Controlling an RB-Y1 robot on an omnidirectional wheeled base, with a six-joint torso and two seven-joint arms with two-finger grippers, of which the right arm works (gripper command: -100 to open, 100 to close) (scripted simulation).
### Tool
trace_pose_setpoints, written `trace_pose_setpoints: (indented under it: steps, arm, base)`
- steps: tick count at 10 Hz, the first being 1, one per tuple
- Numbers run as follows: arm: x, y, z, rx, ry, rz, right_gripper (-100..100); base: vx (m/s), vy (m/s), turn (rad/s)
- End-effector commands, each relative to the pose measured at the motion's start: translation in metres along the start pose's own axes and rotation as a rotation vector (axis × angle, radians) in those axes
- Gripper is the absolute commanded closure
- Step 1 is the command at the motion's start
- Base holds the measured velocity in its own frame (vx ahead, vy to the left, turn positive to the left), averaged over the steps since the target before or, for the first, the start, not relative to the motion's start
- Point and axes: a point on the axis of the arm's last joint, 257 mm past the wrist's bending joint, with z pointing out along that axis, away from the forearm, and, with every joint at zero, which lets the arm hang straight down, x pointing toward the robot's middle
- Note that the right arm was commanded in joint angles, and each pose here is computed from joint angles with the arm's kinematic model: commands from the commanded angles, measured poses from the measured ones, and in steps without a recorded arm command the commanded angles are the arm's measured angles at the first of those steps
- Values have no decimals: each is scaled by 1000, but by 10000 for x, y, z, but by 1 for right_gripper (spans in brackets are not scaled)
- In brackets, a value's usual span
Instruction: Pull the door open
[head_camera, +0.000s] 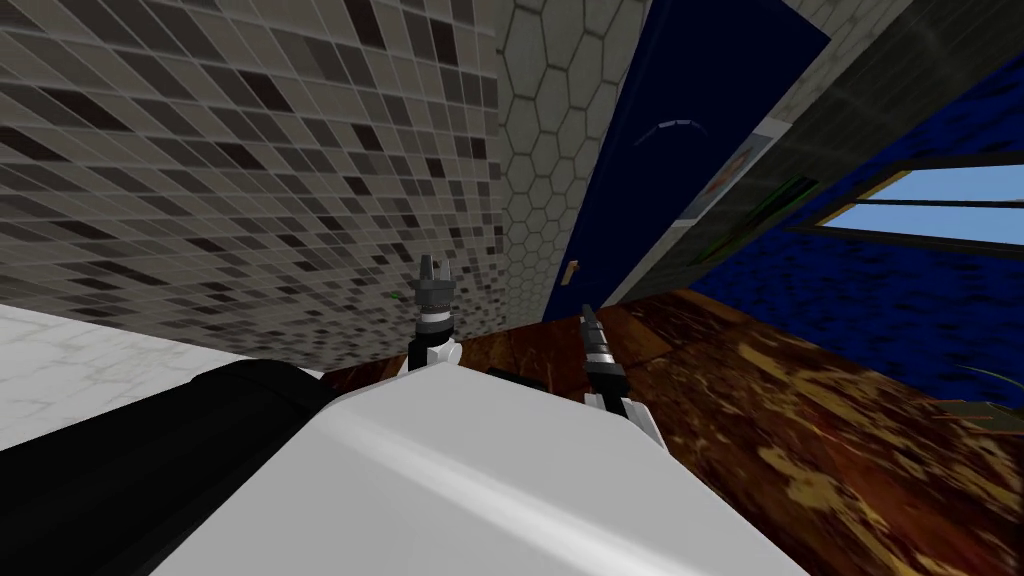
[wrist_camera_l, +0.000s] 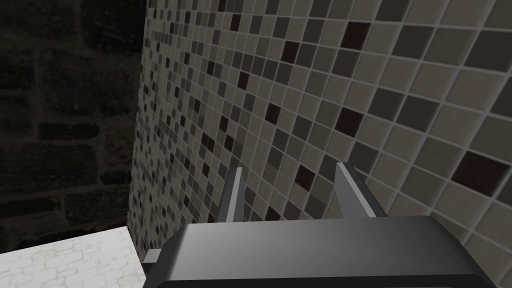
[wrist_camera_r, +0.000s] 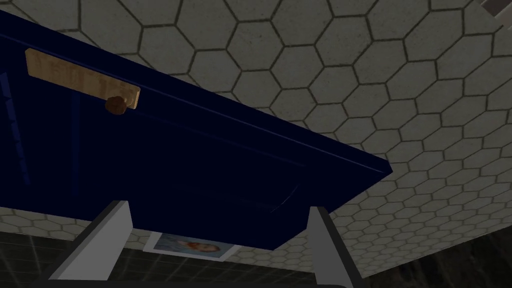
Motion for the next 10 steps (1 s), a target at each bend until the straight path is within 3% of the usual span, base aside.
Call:
trace_pose_setpoints:
  steps: [1,10]
  arm:
    - [55,-155,-36,45,14,-25,-100]
    - [177,-930,-280,279,66,-185,-100]
  base:
    - [89,-71,133]
    - [70,-80,168]
